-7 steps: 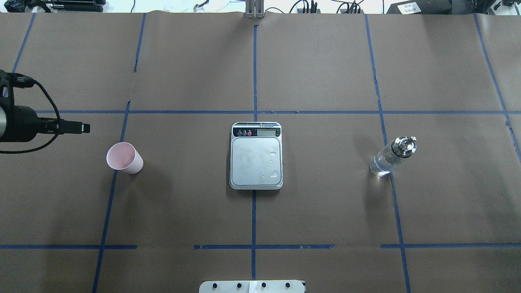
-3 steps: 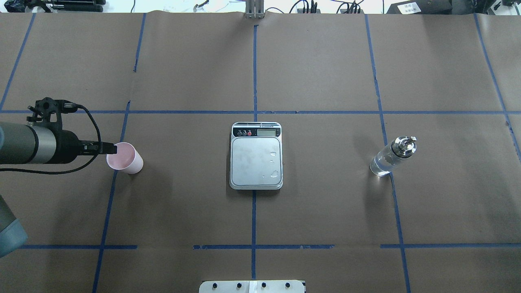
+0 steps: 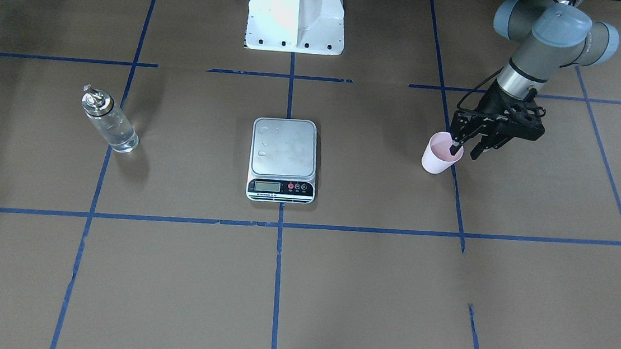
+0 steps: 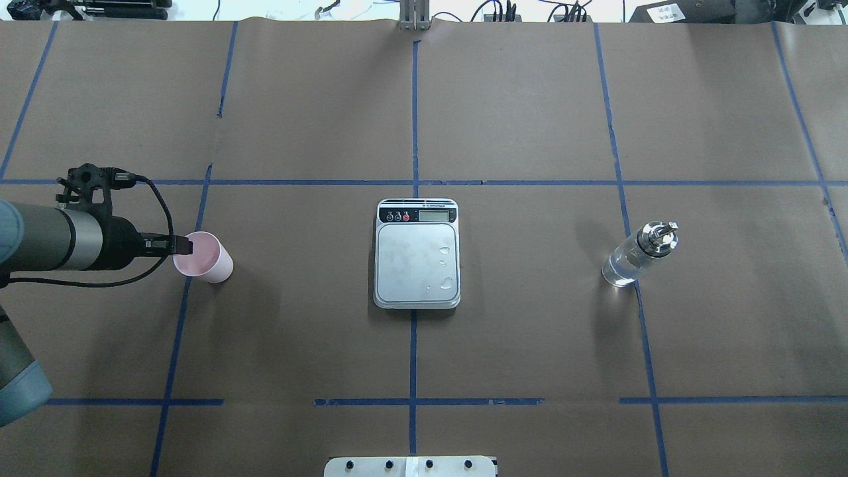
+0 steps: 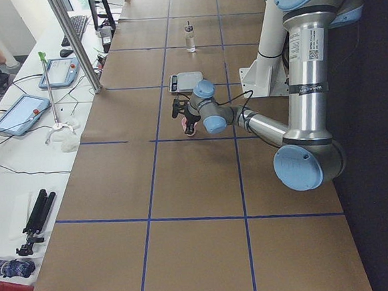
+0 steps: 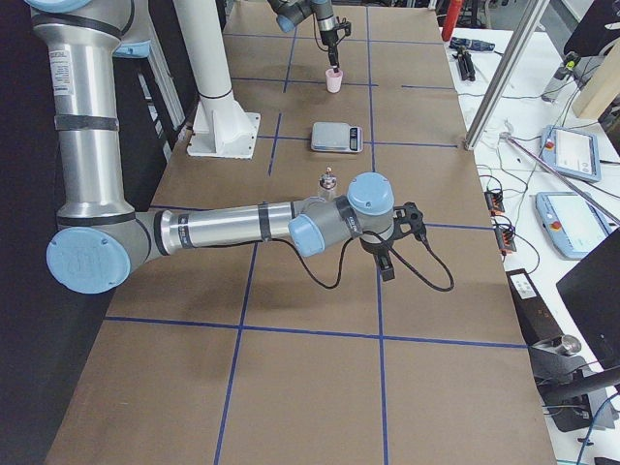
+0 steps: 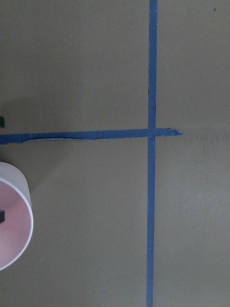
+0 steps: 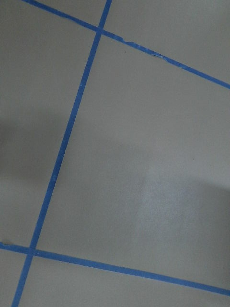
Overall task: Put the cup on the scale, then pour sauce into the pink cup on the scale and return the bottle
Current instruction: 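Reach the left gripper to the pink cup and grasp it, then carry the pink cup with the left gripper onto the scale and release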
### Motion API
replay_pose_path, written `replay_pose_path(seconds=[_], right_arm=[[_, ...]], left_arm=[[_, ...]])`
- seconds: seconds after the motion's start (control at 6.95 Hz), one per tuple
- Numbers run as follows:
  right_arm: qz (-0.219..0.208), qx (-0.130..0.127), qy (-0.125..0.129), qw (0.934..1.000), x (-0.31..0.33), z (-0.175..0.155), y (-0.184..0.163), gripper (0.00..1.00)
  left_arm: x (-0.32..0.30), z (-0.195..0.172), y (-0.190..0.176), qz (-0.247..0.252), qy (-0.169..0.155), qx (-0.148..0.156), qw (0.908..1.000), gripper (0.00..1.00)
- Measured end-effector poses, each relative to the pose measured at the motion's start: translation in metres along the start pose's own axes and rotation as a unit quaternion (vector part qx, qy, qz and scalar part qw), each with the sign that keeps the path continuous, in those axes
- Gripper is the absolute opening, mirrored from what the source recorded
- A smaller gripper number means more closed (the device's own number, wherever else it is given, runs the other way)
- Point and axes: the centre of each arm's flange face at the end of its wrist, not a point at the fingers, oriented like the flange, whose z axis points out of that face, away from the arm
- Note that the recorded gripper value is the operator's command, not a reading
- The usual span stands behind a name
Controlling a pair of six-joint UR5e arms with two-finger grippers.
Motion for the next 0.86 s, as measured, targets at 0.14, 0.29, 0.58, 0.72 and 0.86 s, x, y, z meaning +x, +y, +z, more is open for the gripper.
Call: replay_pose_path(seconds=[0.14, 0.29, 0.58, 0.72, 0.86], right_arm=[[0.000, 0.000, 0.000, 1.0000, 0.000, 0.000, 0.000, 1.00], [0.000, 0.000, 0.000, 1.0000, 0.000, 0.000, 0.000, 1.00], [0.001, 0.000, 0.000, 1.0000, 0.000, 0.000, 0.000, 1.00], [0.001, -0.001, 0.000, 1.0000, 0.000, 0.000, 0.000, 1.00], [0.001, -0.001, 0.000, 1.0000, 0.000, 0.001, 0.000, 1.00]], left_arm=[[0.000, 0.001, 0.000, -0.001, -0.005, 0.000, 1.0000, 0.00], [0.001, 0.001, 0.000, 0.000, -0.005, 0.001, 1.0000, 0.00], [0.011, -0.007, 0.000, 0.005, 0.003, 0.003, 1.0000, 0.00], [0.026, -0.021, -0.003, 0.007, 0.007, 0.004, 0.9999, 0.00], [0.050, -0.034, -0.011, 0.005, 0.004, 0.009, 0.9999, 0.00]])
